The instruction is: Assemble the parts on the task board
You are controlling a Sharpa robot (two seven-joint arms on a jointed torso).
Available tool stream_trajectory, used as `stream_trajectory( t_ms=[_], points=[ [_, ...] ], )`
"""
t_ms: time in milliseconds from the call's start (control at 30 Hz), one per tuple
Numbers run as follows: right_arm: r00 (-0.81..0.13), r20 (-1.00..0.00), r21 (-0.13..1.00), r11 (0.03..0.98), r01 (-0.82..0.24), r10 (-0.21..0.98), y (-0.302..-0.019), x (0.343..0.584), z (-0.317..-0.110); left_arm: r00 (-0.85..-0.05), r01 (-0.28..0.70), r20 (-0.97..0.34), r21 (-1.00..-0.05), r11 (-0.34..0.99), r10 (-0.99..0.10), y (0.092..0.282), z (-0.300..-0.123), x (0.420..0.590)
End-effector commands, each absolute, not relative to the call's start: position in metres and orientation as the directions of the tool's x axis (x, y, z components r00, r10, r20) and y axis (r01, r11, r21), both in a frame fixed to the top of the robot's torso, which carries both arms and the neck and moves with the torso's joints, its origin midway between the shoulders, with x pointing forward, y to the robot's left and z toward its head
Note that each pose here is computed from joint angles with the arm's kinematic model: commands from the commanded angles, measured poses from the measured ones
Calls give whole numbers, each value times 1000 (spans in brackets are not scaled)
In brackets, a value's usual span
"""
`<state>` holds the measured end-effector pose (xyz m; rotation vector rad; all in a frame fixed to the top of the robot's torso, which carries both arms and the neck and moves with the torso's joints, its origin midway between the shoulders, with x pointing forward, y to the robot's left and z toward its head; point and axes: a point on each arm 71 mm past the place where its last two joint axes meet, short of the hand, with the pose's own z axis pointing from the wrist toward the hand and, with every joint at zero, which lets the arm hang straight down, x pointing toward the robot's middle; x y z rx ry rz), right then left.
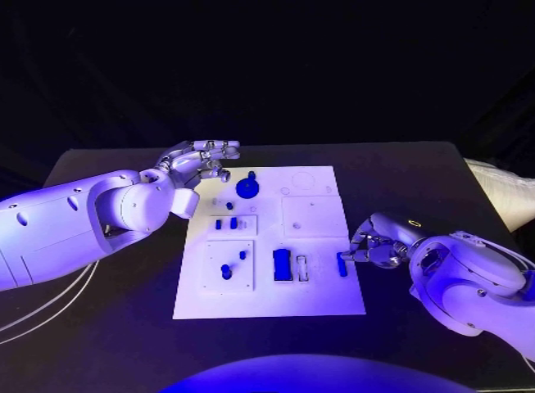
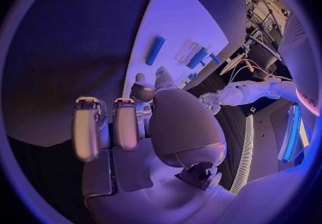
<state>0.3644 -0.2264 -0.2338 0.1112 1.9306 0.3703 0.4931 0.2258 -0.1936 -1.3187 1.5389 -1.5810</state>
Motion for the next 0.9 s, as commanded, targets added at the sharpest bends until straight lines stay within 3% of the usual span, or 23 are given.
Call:
stream_trajectory(
  t_ms=[33,567,900],
  points=[
    [-399,-899,251,958,-136,179,-222,362,-239,-376,-230,264,-955,-187,-888,224,-193,492],
    [-396,-909,208,963,-169,127,-214,363,-248,-371,-233,262,-955,-184,-891,224,-193,493],
    [-399,-917,120,968,-221,23,-207,364,-258,-376,-222,245,-960,-169,-894,224,-193,493]
  ],
)
